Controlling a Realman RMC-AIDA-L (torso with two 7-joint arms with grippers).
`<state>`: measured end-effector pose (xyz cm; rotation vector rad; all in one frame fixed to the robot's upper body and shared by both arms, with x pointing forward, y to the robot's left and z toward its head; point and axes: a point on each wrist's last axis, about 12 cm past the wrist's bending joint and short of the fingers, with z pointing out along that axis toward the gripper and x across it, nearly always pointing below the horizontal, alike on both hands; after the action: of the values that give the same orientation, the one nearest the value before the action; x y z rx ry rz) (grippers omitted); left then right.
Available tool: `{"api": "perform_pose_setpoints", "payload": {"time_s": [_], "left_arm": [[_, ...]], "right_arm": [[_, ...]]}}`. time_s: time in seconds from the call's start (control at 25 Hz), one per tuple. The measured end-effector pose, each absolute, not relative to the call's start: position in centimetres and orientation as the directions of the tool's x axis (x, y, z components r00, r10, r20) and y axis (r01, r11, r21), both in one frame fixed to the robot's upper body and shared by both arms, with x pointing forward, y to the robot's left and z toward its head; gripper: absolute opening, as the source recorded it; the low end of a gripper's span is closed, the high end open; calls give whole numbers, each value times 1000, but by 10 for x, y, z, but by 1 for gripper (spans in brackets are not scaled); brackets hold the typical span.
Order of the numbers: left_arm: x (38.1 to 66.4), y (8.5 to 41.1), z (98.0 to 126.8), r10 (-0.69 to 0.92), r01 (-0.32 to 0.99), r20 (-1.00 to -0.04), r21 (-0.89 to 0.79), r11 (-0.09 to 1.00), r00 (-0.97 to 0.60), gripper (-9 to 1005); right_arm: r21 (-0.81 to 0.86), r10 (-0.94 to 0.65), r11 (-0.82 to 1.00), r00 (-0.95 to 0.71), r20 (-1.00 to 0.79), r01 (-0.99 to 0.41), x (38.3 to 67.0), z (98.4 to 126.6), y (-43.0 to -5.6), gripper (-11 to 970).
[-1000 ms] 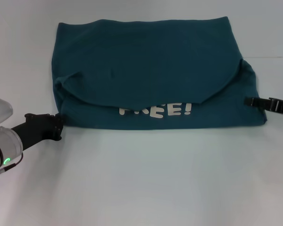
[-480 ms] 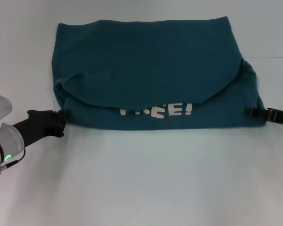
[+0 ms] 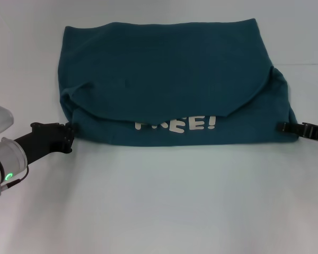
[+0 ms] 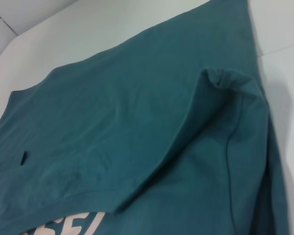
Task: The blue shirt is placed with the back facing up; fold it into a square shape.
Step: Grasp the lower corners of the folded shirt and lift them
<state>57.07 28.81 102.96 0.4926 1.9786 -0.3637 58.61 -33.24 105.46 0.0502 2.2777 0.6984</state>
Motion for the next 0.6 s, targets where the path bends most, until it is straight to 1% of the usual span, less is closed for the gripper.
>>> {"api": "perform_pose_setpoints", "payload": {"time_s": [0.44,0.6], "left_arm": [[570,288,1029,177,488,-900,-45,872,-399,16],[569,287,1028,175,487,-899,-48,872,-402,16]], "right_arm": [[544,272,825,-733,-624,-157,579,1049,-322,529],[553,283,819,-732,-620,-151,574,1046,-325,344]]}}
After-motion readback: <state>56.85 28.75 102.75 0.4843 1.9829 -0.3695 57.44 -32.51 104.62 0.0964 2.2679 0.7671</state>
